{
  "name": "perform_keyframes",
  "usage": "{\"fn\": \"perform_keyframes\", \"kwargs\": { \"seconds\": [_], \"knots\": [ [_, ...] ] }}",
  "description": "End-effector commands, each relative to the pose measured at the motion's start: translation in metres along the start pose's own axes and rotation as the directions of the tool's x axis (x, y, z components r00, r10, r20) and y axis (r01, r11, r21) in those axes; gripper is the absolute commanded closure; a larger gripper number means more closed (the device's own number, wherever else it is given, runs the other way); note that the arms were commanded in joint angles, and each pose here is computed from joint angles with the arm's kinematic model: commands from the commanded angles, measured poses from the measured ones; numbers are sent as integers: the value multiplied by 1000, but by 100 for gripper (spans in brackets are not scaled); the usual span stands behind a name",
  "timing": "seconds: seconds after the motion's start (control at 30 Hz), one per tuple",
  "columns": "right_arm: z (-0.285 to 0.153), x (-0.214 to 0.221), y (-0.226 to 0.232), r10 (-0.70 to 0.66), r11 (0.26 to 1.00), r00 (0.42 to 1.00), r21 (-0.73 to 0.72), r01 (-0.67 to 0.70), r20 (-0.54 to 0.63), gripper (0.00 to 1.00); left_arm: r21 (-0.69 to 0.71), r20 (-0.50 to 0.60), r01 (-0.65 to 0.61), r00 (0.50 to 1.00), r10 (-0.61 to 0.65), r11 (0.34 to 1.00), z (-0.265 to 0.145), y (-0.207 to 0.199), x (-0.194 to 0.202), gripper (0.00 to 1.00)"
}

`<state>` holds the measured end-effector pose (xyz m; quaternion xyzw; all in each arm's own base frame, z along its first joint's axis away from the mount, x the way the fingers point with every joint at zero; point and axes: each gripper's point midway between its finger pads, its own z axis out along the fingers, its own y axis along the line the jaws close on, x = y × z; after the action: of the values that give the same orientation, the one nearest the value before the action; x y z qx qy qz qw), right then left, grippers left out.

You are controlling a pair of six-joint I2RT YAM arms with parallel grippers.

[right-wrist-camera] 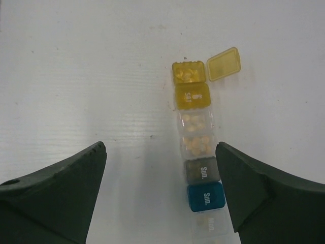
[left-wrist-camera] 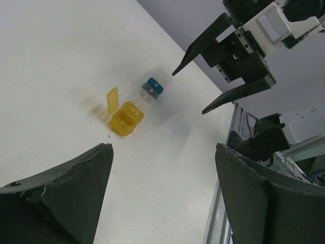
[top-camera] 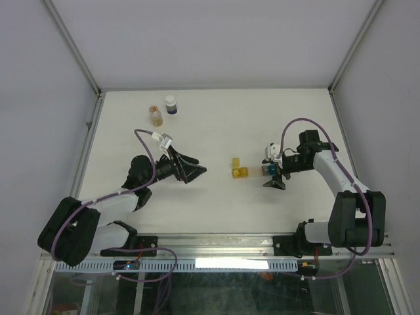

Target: Sort the pills into containers

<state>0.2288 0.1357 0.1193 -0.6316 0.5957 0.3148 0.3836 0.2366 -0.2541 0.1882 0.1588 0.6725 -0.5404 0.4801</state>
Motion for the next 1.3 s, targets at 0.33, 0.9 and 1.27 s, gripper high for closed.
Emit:
{"fn": "perform_keyframes", "kwargs": {
  "seconds": [0.33,0.9,1.27],
  "knots": [
    [28,53,-47,-125,990,977,44,134,-174,18,-138,-98,112,987,-126,984,74,77,19,63],
    [51,75,-48,-107,994,960,7,112,-258,38,-262,-247,100,954,-167,960,130,132,66,68],
    [54,77,-42,-103,995,959,-9,104,-264,50,-213,-293,120,939,-180,970,160,125,83,68]
  ]
}}
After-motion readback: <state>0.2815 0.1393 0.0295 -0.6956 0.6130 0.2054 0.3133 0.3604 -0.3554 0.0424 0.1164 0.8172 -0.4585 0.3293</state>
